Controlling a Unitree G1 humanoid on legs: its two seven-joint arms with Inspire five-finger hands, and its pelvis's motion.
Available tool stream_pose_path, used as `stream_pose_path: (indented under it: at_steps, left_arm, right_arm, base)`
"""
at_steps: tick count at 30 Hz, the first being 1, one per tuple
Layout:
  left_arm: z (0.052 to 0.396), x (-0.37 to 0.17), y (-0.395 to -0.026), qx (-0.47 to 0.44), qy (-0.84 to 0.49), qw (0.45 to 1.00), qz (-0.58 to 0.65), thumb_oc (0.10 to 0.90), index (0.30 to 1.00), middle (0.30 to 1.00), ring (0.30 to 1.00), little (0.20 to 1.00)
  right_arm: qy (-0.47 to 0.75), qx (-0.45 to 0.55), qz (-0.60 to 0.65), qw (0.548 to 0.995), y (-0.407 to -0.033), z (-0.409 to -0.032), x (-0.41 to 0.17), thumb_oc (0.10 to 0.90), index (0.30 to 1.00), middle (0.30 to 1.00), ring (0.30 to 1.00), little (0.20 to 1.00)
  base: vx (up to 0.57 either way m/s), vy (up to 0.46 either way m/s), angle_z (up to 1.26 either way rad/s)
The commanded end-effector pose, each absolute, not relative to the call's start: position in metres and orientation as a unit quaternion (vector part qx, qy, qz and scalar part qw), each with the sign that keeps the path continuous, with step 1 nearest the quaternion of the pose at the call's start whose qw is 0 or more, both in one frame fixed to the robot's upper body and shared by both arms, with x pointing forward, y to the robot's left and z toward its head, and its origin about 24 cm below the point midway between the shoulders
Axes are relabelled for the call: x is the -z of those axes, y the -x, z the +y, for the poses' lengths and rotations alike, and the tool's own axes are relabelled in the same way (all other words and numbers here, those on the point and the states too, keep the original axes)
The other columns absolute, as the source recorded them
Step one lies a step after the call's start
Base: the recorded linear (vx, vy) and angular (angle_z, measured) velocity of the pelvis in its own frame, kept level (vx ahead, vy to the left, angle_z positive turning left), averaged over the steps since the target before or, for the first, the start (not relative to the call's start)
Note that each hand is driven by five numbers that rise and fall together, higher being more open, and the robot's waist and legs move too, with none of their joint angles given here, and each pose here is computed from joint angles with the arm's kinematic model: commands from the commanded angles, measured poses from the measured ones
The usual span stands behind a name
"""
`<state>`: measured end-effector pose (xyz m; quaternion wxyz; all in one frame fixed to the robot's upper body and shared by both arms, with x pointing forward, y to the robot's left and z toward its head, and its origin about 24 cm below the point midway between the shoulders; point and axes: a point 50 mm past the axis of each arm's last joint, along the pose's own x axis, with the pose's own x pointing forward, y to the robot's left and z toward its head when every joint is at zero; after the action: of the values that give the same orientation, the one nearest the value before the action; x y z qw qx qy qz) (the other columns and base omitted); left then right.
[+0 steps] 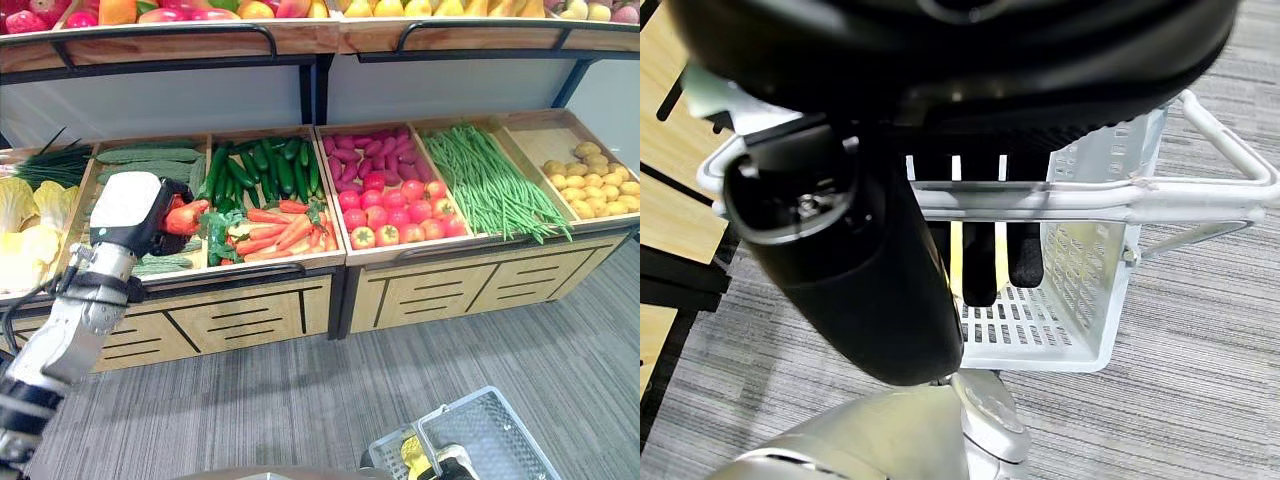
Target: Get the vegetables into the basket
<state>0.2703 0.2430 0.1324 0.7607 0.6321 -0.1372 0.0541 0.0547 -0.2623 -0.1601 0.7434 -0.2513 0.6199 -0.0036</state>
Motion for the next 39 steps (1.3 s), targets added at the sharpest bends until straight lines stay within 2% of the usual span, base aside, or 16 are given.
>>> stream_pose_path:
  at_steps: [1,2,3,6,7,17,23,30,39]
  left_arm:
    - [0.231,-0.196,-0.276,-0.127,-0.576,0.761,-0.271,0.400,0.300,0.300,0.300,0.300]
    - [0.230,-0.184,-0.269,-0.119,-0.548,0.788,-0.256,0.400,0.300,0.300,0.300,0.300]
    - [0.230,-0.183,-0.268,-0.119,-0.547,0.788,-0.255,0.400,0.300,0.300,0.300,0.300]
    - [0.231,-0.153,-0.253,-0.107,-0.479,0.846,-0.210,0.400,0.300,0.300,0.300,0.300]
    - [0.233,-0.150,-0.252,-0.105,-0.477,0.849,-0.200,0.400,0.300,0.300,0.300,0.300]
    - [0.234,-0.159,-0.253,-0.106,-0.491,0.839,-0.211,0.400,0.300,0.300,0.300,0.300]
    - [0.231,-0.168,-0.261,-0.103,-0.495,0.832,-0.227,0.400,0.300,0.300,0.300,0.300]
    - [0.242,-0.171,-0.261,-0.127,-0.514,0.819,-0.221,0.400,0.300,0.300,0.300,0.300]
    - [0.239,-0.150,-0.261,-0.113,-0.473,0.854,-0.186,0.400,0.300,0.300,0.300,0.300]
  right_arm:
    - [0.294,-0.039,0.601,0.742,-0.073,-0.259,0.159,0.400,0.300,0.300,0.300,0.300]
    - [0.298,-0.036,0.596,0.744,-0.074,-0.259,0.158,0.400,0.300,0.300,0.300,0.300]
    - [0.299,-0.036,0.597,0.744,-0.074,-0.260,0.158,0.400,0.300,0.300,0.300,0.300]
    - [0.298,-0.024,0.603,0.740,-0.065,-0.260,0.159,0.400,0.300,0.300,0.300,0.300]
    - [0.301,-0.026,0.604,0.737,-0.063,-0.259,0.160,0.400,0.300,0.300,0.300,0.300]
    - [0.313,-0.018,0.584,0.749,-0.072,-0.258,0.158,0.400,0.300,0.300,0.300,0.300]
    - [0.309,0.024,0.569,0.762,-0.079,-0.263,0.154,0.400,0.300,0.300,0.300,0.300]
    - [0.332,0.001,0.554,0.763,-0.085,-0.256,0.154,0.400,0.300,0.300,0.300,0.300]
    - [0.323,0.039,0.558,0.763,-0.086,-0.275,0.148,0.400,0.300,0.300,0.300,0.300]
  base:
    - [-0.07,0.019,0.04]
    - [-0.05,0.021,0.03]
    - [-0.04,0.017,0.00]
    - [0.00,0.002,-0.01]
    - [0.00,0.000,0.00]
    - [-0.01,0.029,-0.02]
    - [-0.06,0.093,-0.27]
    - [-0.02,-0.020,-1.16]
    - [0.11,-0.198,-0.22]
